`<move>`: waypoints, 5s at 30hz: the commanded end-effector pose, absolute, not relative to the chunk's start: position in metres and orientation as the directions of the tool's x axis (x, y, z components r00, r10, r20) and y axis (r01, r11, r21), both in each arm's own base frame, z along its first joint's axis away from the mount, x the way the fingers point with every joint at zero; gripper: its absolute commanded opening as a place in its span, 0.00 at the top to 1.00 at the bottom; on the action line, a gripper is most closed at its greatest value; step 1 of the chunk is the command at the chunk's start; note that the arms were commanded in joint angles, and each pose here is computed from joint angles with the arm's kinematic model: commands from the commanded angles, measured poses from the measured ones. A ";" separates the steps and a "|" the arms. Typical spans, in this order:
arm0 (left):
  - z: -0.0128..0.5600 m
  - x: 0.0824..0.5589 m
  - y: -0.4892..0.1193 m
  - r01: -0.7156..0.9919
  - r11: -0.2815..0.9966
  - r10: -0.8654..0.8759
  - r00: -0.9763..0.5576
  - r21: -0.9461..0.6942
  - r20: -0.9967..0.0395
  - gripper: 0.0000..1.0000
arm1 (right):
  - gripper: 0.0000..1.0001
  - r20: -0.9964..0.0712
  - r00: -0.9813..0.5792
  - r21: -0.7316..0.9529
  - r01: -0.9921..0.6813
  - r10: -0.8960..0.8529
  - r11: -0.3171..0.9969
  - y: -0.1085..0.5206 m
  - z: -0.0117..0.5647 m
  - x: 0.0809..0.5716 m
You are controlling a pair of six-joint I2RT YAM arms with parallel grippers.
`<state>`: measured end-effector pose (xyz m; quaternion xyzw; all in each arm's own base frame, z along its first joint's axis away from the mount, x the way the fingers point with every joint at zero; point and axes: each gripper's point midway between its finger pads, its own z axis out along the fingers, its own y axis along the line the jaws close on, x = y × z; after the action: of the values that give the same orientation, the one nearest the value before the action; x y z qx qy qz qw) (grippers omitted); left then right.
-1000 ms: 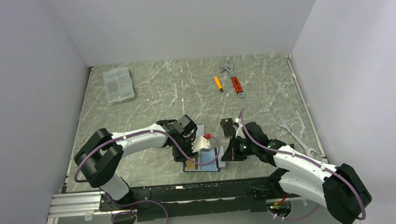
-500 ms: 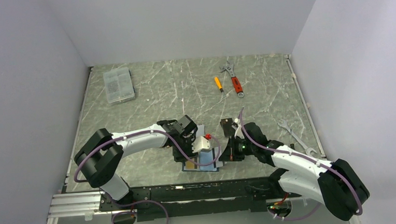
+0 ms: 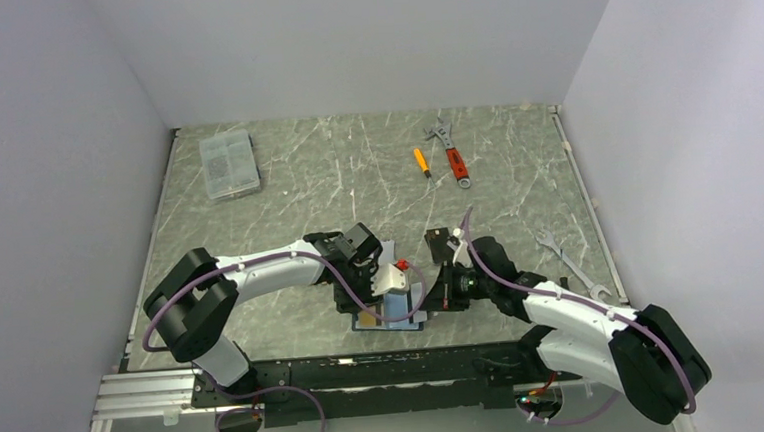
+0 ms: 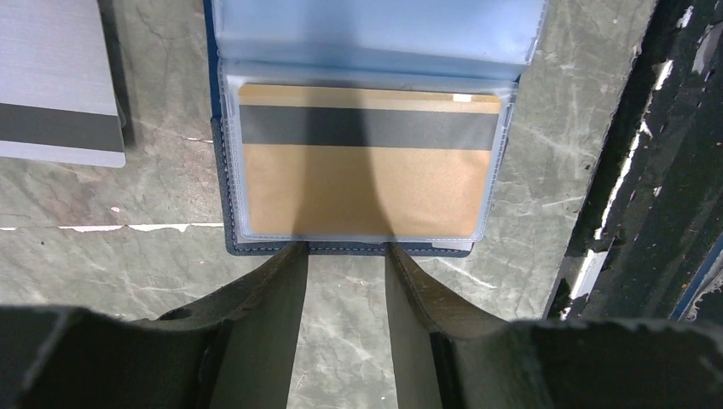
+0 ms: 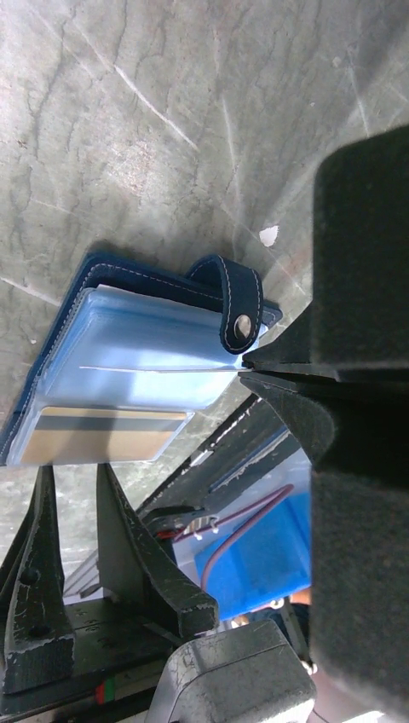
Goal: Put the credit cards into the card holder
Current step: Insert the credit card into the card holder.
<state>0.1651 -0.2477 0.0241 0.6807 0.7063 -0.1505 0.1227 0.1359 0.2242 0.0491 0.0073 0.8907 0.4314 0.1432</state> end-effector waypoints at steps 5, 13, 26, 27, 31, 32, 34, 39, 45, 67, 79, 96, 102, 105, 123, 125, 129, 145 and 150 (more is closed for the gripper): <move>0.030 0.165 -0.252 1.000 -0.008 0.920 -0.001 -0.022 -0.392 0.56 | 1.00 -0.294 -0.943 0.771 -0.138 0.156 0.622 0.223 0.060 0.146; 0.029 0.164 -0.252 1.000 -0.014 0.923 0.003 -0.025 -0.385 0.57 | 1.00 -0.249 -0.951 0.735 -0.061 0.185 0.675 0.199 0.046 0.134; 0.031 0.165 -0.254 1.000 -0.015 0.923 0.004 -0.024 -0.384 0.58 | 1.00 -0.151 -0.981 0.752 -0.032 0.124 0.658 0.202 0.033 0.115; 0.031 0.165 -0.254 1.000 -0.015 0.924 0.005 -0.024 -0.382 0.58 | 1.00 -0.151 -0.981 0.753 -0.033 0.124 0.657 0.202 0.033 0.115; 0.031 0.165 -0.253 1.000 -0.017 0.924 0.006 -0.023 -0.382 0.58 | 1.00 -0.149 -0.982 0.753 -0.037 0.116 0.657 0.203 0.031 0.115; 0.030 0.164 -0.253 1.000 -0.017 0.924 0.007 -0.025 -0.382 0.58 | 1.00 -0.150 -0.982 0.751 -0.037 0.116 0.659 0.202 0.031 0.115; 0.030 0.165 -0.253 1.000 -0.016 0.924 0.005 -0.024 -0.381 0.58 | 1.00 -0.153 -0.982 0.752 -0.041 0.114 0.658 0.202 0.031 0.116; 0.030 0.164 -0.253 1.000 -0.017 0.925 0.006 -0.025 -0.380 0.58 | 1.00 -0.177 -0.978 0.756 -0.061 0.114 0.652 0.203 0.037 0.118; 0.029 0.164 -0.253 1.000 -0.017 0.926 0.006 -0.027 -0.377 0.59 | 1.00 -0.209 -0.972 0.752 -0.091 0.105 0.653 0.202 0.047 0.120; 0.030 0.166 -0.254 0.999 -0.015 0.929 0.003 -0.029 -0.369 0.60 | 1.00 -0.254 -0.967 0.723 -0.177 0.020 0.667 0.206 0.055 0.125; 0.030 0.166 -0.254 0.999 -0.016 0.931 0.003 -0.033 -0.366 0.61 | 1.00 -0.265 -0.964 0.718 -0.200 -0.005 0.667 0.210 0.057 0.125; 0.078 0.164 -0.264 0.990 -0.024 0.861 -0.050 -0.138 -0.505 0.63 | 1.00 -0.335 -0.940 0.768 -0.312 -0.065 0.560 0.245 0.093 0.123; 0.102 0.167 -0.281 0.979 -0.048 0.799 -0.080 -0.196 -0.595 0.63 | 1.00 -0.330 -0.942 0.765 -0.302 -0.057 0.569 0.247 0.091 0.125; 0.112 0.169 -0.298 0.973 -0.057 0.764 -0.103 -0.226 -0.637 0.63 | 1.00 -0.332 -0.941 0.766 -0.305 -0.057 0.565 0.249 0.094 0.127; 0.083 0.186 -0.347 0.986 -0.014 0.785 -0.093 -0.168 -0.613 0.64 | 1.00 -0.326 -0.945 0.659 -0.236 -0.012 0.714 0.214 0.079 0.134; 0.074 0.185 -0.339 0.987 -0.012 0.802 -0.085 -0.159 -0.591 0.64 | 1.00 -0.337 -0.941 0.628 -0.214 0.014 0.748 0.201 0.078 0.136; 0.057 0.178 -0.324 0.987 -0.028 0.825 -0.065 -0.155 -0.562 0.66 | 1.00 -0.338 -0.940 0.635 -0.192 0.046 0.748 0.196 0.075 0.134; 0.024 0.167 -0.261 0.996 -0.039 0.889 -0.001 -0.077 -0.458 0.70 | 1.00 -0.248 -0.968 0.661 -0.187 -0.023 0.727 0.205 0.045 0.124; 0.030 0.172 -0.265 0.997 -0.031 0.882 -0.006 -0.069 -0.472 0.70 | 1.00 -0.307 -0.952 0.674 -0.225 -0.010 0.703 0.210 0.067 0.132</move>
<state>0.1634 -0.2652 0.0237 0.6858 0.6854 -0.2090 0.1271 0.1200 0.1995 0.0420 -0.0437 0.9304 0.3495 0.1015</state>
